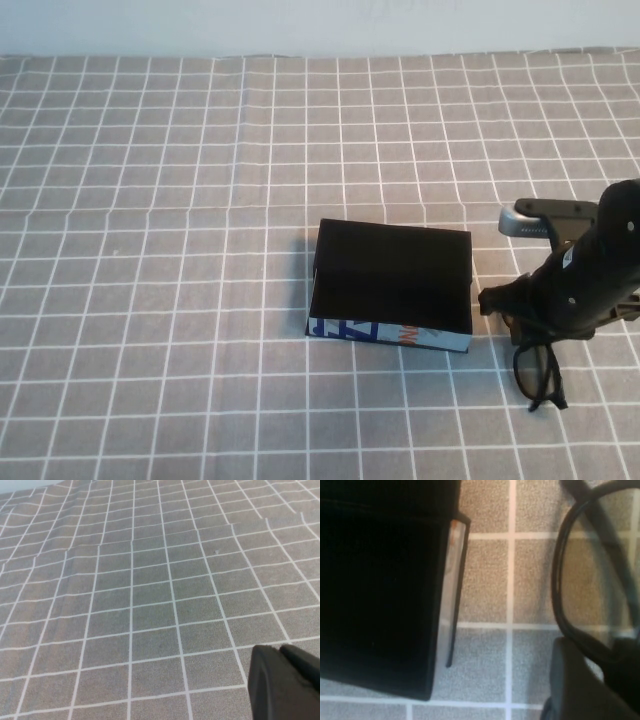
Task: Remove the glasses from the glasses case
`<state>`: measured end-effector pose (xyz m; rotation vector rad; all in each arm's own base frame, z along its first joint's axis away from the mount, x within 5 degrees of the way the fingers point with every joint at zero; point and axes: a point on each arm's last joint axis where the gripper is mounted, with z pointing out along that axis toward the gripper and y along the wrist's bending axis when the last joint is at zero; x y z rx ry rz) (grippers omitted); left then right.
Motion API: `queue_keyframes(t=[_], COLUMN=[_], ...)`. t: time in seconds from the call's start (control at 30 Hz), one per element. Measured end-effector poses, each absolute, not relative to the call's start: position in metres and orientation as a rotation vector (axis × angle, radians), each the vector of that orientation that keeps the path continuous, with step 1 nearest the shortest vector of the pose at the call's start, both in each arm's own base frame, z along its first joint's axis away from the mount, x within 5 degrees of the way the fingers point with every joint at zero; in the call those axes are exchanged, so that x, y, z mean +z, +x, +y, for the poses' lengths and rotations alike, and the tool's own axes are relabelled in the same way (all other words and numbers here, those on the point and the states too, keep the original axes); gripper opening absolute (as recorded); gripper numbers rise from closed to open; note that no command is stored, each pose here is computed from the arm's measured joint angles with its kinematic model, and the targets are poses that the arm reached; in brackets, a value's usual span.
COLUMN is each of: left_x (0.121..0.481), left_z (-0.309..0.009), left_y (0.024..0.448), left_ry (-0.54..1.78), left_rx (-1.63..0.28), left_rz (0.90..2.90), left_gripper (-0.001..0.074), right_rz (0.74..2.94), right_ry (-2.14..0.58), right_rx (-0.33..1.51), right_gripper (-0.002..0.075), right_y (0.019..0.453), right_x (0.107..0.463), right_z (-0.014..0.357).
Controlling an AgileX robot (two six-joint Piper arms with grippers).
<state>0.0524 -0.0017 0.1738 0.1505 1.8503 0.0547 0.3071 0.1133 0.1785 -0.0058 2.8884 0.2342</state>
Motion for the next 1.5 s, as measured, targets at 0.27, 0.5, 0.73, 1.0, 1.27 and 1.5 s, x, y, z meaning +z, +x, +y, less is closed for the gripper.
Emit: queue_keyframes(t=[0.27, 0.5, 0.73, 1.0, 1.27, 1.5], left_x=[0.174, 0.174, 0.174, 0.174, 0.174, 0.174], left_z=[-0.002, -0.002, -0.002, -0.002, -0.002, -0.002], left_y=[0.052, 0.052, 0.052, 0.052, 0.052, 0.052], left_ry=[0.150, 0.150, 0.150, 0.150, 0.150, 0.150], left_rx=[0.055, 0.055, 0.055, 0.055, 0.055, 0.055], left_rz=[1.850, 1.850, 1.850, 1.850, 1.850, 1.850], left_gripper=[-0.0004, -0.0004, -0.0004, -0.0004, -0.0004, -0.0004], right_rz=[2.743, 2.404, 2.103, 1.842, 1.663, 1.671], right_ry=[-0.020, -0.043, -0.069, -0.076, -0.106, -0.091], right_rx=[0.284, 0.382, 0.409, 0.437, 0.429, 0.411], right_gripper=[0.0253, 0.0233, 0.0106, -0.0009, -0.0016, -0.0016], right_y=[0.295, 0.234, 0.158, 0.103, 0.088, 0.084], right_x=[0.228, 0.305, 0.314, 0.291, 0.265, 0.242], right_z=[0.109, 0.089, 0.059, 0.038, 0.032, 0.028])
